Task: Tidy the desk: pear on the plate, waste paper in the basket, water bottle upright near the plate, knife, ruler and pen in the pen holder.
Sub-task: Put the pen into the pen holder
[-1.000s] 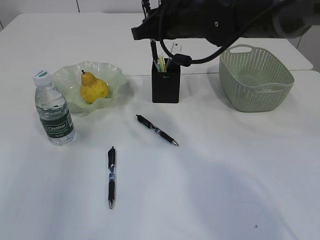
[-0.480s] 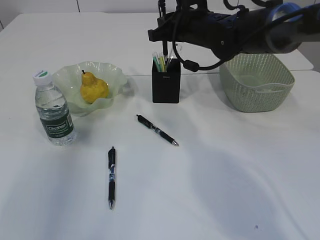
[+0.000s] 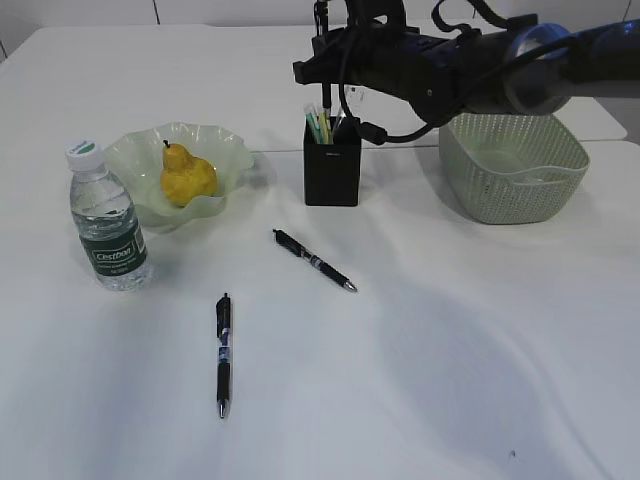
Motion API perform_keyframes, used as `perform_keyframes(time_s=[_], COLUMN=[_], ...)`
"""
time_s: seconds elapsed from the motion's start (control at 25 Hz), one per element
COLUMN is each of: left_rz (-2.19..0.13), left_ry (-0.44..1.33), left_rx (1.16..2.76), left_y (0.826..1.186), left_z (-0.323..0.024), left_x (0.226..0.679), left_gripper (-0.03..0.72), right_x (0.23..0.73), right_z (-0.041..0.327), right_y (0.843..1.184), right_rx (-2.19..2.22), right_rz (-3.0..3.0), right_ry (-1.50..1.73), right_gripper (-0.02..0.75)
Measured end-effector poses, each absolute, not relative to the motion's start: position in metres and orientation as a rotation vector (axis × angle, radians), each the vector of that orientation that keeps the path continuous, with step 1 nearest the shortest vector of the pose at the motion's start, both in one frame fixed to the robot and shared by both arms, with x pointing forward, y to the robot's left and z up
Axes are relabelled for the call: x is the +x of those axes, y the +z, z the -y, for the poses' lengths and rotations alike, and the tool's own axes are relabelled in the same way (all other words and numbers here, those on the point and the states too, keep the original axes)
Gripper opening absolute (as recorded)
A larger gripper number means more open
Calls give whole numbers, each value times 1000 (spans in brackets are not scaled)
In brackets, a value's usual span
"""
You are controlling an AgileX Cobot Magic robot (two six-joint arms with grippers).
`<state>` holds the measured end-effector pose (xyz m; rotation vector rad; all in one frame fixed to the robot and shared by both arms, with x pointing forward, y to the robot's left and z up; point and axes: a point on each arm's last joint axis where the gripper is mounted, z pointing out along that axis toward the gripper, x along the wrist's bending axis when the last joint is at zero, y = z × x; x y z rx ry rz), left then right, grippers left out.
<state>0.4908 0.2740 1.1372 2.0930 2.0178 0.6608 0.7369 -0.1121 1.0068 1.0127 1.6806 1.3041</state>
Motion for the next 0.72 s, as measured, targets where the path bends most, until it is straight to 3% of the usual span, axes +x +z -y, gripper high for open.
perform_keyframes(time_s=[0.32,0.72], left_rz=[-2018,-2018], left_ry=[661,661], left_rx=[2093,2093], left_y=[1137,1137], left_z=[-274,-274], left_x=[491,491], left_gripper=[520,520], right_x=[746,750], right_z=[120,127], right_y=[977,968], right_rx=[1061,1107], right_rz=[-1714,-1707], right_ry=[1257,1257], right_gripper=[128,128])
